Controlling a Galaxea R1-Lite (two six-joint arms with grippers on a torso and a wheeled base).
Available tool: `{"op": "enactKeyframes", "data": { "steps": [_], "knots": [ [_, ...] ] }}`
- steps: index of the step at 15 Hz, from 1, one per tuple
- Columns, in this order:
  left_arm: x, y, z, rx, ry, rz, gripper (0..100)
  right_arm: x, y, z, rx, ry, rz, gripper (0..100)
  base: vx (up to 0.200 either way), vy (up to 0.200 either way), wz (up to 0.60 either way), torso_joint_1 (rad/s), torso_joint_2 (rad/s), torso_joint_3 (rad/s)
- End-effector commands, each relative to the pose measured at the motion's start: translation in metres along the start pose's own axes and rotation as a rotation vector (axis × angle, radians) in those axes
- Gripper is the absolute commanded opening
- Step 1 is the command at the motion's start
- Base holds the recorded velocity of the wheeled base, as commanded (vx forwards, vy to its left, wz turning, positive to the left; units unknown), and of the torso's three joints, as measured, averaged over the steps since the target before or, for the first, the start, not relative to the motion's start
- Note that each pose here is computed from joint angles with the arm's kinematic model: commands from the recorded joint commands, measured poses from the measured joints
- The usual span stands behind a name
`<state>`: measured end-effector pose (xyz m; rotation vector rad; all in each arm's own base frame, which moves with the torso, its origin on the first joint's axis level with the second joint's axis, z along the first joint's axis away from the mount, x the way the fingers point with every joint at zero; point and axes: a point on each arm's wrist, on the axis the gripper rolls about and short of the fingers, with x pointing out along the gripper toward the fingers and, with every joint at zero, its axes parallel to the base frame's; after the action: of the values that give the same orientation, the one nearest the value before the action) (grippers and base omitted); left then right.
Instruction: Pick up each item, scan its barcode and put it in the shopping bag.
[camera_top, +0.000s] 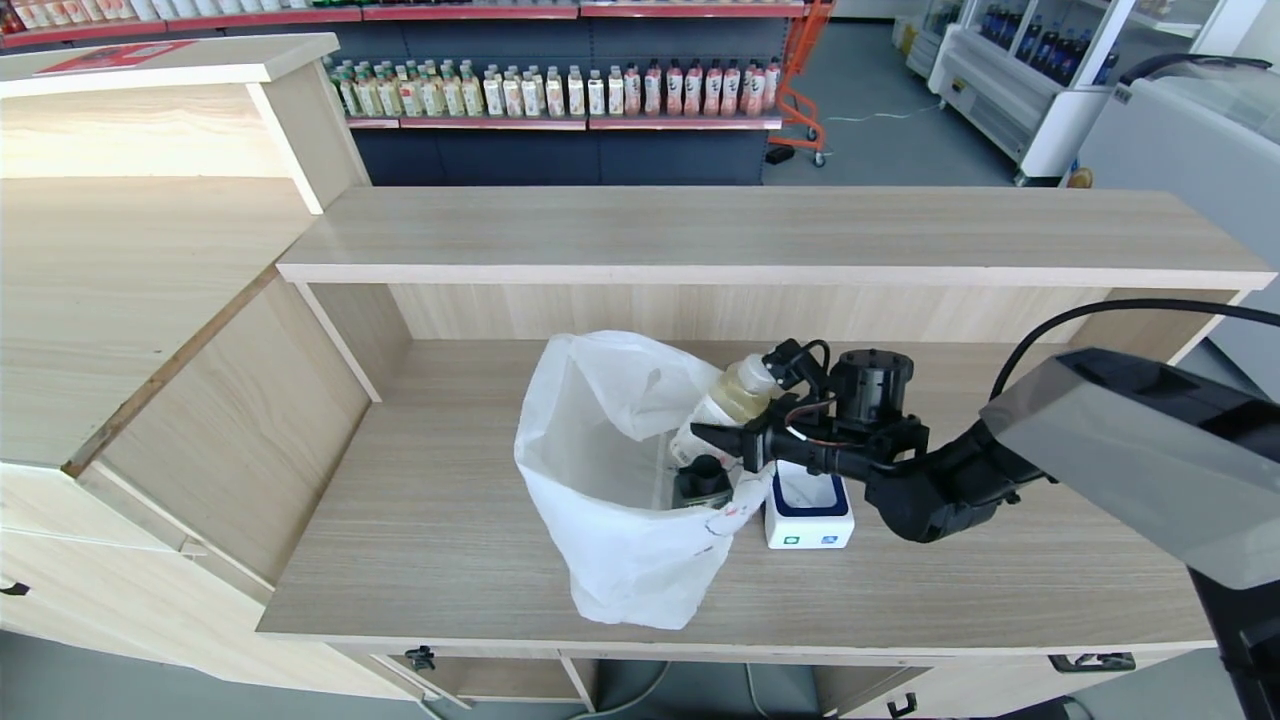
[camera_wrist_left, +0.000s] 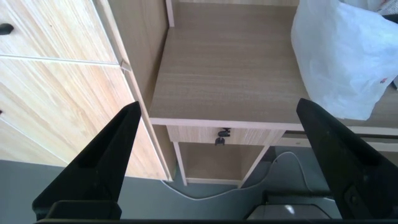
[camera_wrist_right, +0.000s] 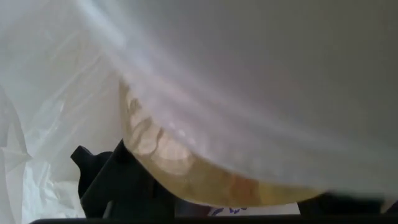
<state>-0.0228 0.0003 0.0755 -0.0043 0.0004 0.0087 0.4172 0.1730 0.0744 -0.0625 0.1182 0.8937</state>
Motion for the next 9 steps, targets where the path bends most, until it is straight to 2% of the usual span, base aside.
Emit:
{"op": "enactKeyframes", "data": {
  "steps": [1,5,9],
  "knots": [
    [0.0,0.0,0.0,0.0,0.0,0.0,100,-0.001,0.0,0.001,0.005,0.001,0.0,100,0.0,0.0,0.0,0.0,0.0,0.0],
    [0.0,0.0,0.0,0.0,0.0,0.0,100,-0.011,-0.002,0.02,0.044,-0.033,-0.008,100,0.0,0.0,0.0,0.0,0.0,0.0],
    [0.0,0.0,0.0,0.0,0.0,0.0,100,-0.03,0.002,0.061,0.147,-0.108,-0.008,100,0.0,0.0,0.0,0.0,0.0,0.0]
  ]
}}
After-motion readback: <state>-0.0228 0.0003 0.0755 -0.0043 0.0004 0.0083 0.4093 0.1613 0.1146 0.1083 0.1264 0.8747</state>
